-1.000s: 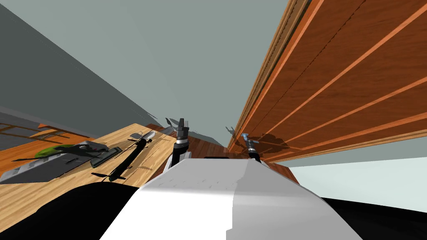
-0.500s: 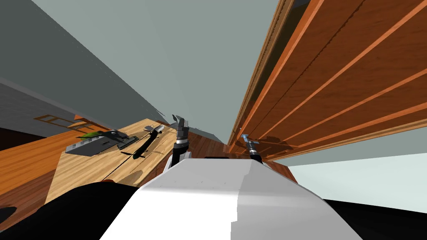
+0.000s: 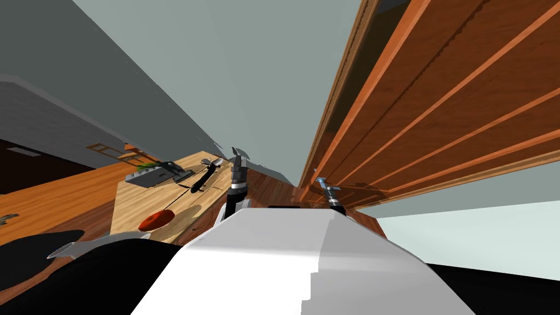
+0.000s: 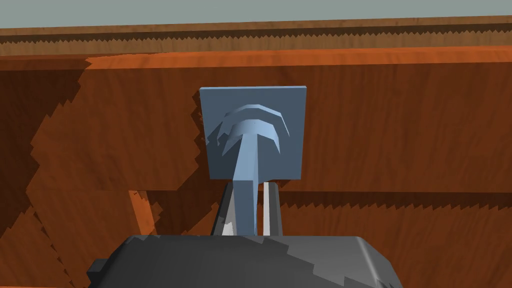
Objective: Pull the door open
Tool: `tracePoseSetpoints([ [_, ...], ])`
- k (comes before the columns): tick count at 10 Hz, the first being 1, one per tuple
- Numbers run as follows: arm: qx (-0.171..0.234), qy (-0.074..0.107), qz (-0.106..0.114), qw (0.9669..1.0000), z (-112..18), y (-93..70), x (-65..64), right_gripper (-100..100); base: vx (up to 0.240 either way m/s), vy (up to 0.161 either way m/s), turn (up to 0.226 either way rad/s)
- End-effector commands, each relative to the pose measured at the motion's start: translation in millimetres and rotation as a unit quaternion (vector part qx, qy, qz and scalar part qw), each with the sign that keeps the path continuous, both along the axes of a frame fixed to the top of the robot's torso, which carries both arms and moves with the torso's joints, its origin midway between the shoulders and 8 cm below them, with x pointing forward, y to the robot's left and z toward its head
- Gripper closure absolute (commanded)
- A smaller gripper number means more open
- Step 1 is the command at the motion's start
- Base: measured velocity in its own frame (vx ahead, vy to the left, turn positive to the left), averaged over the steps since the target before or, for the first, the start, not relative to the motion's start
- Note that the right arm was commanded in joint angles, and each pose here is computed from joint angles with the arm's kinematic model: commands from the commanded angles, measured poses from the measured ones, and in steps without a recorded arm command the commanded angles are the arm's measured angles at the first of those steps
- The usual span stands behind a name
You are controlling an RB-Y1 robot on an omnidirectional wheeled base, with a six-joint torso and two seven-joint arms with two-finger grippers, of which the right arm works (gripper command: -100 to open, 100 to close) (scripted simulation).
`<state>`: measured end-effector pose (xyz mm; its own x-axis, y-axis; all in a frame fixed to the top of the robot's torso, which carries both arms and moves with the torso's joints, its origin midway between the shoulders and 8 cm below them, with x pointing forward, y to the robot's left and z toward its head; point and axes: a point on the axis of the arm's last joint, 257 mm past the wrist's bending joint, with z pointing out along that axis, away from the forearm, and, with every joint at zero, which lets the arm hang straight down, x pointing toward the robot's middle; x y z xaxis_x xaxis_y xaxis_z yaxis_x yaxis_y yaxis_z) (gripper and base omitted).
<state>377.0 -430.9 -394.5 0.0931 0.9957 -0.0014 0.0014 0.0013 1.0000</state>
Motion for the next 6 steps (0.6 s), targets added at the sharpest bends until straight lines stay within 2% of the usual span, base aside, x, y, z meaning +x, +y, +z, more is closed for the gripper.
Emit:
tracePoseSetpoints([
  [1,-0.001,0.0,0.009,1.0,0.4,-2.2,-9.8,100,-0.204,-0.031,0.114],
  [4,0.0,-0.001,0.026,0.9997,1.3,-2.2,-23.6,100,-0.175,-0.035,0.1],
  [6,0.001,-0.001,0.04,0.9992,1.9,-1.8,-35.0,100,-0.24,-0.049,0.126],
])
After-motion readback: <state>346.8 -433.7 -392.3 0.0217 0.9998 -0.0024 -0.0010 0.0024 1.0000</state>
